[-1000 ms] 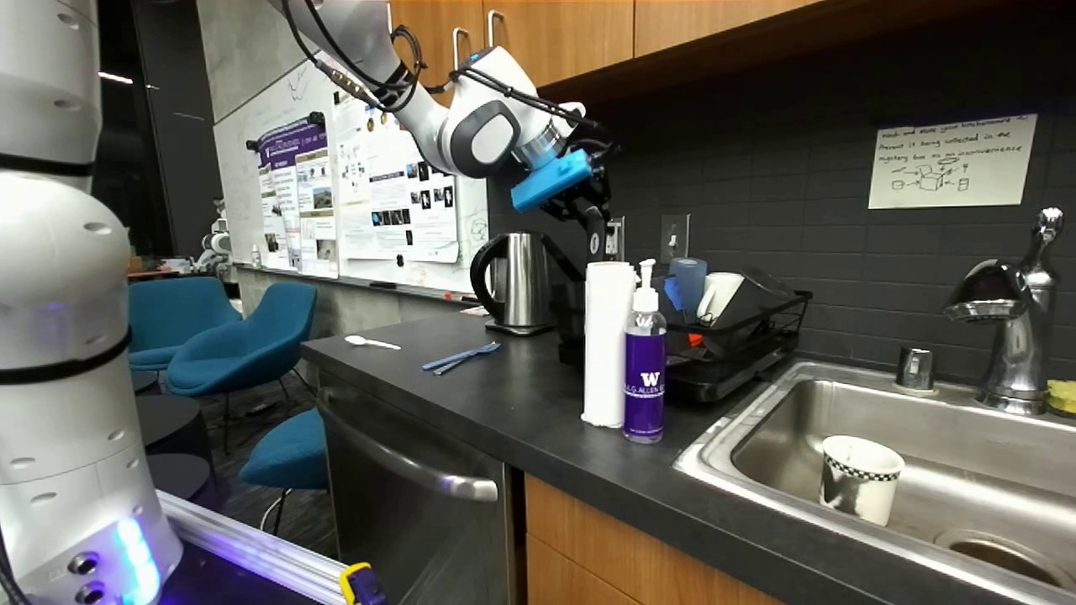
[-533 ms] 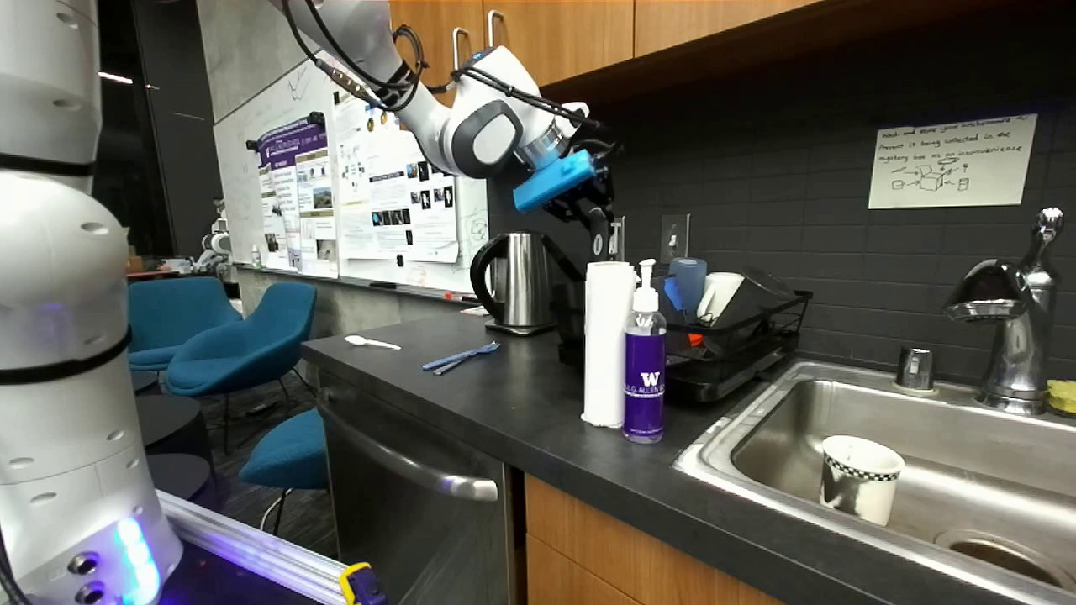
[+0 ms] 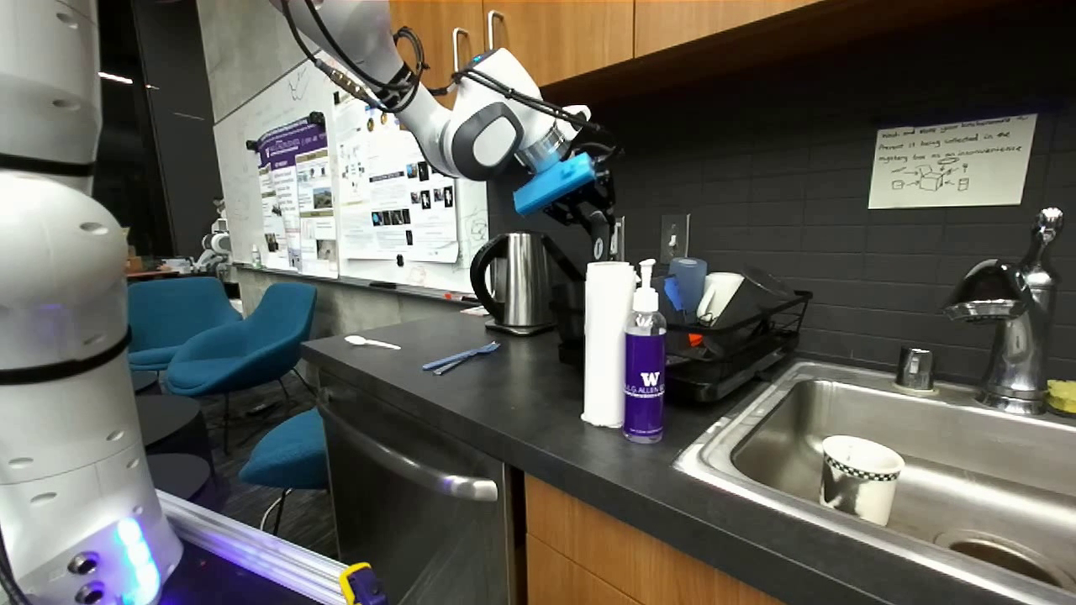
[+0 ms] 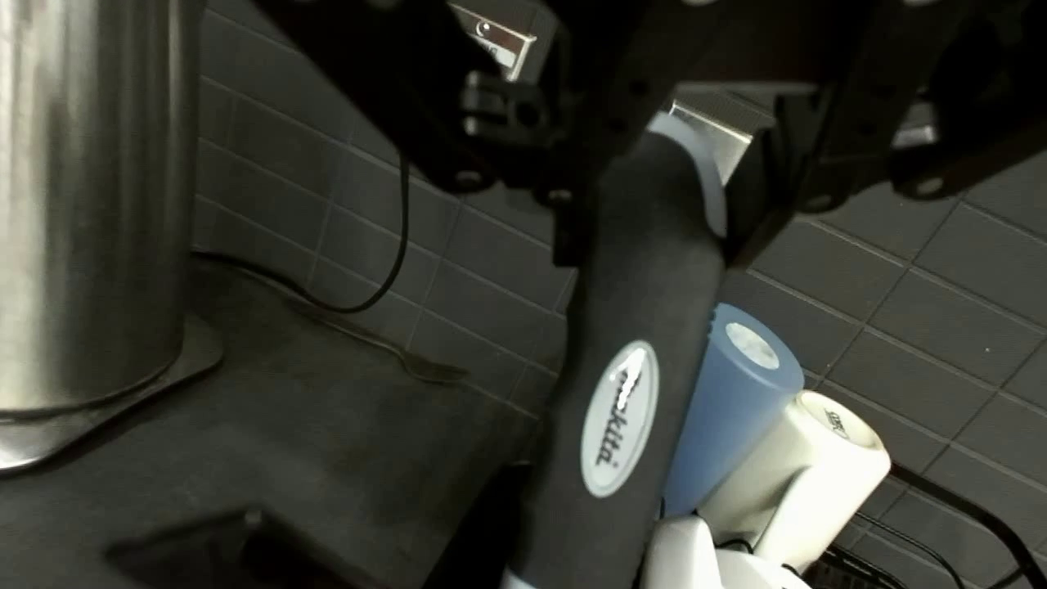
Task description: Pick up the black object on the left side of the counter and put it in the drying rack
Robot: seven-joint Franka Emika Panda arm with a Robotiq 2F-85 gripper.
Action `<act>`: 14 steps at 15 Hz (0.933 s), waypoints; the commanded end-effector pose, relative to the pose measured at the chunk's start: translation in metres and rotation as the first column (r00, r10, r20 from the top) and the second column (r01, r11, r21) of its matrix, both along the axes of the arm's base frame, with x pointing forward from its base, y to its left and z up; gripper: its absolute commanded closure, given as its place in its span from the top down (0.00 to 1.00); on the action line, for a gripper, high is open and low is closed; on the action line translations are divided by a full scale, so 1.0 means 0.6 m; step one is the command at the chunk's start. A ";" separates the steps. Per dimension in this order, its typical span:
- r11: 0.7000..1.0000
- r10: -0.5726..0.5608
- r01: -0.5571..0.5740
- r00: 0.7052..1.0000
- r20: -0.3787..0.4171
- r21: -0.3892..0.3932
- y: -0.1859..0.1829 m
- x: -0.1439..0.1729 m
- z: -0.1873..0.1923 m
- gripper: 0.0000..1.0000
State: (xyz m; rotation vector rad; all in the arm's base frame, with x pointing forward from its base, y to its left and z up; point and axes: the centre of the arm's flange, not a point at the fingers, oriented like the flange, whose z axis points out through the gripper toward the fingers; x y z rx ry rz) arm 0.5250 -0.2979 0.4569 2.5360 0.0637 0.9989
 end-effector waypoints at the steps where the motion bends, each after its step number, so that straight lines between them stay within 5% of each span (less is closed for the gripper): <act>1: 1.000 -0.004 0.004 1.000 0.015 0.002 -0.004 -0.007 0.008 0.61; 6: 1.000 -0.004 0.004 1.000 0.016 0.008 -0.002 -0.009 0.009 0.85; 14: 0.999 0.013 -0.013 1.000 -0.007 0.044 0.025 -0.012 0.014 1.00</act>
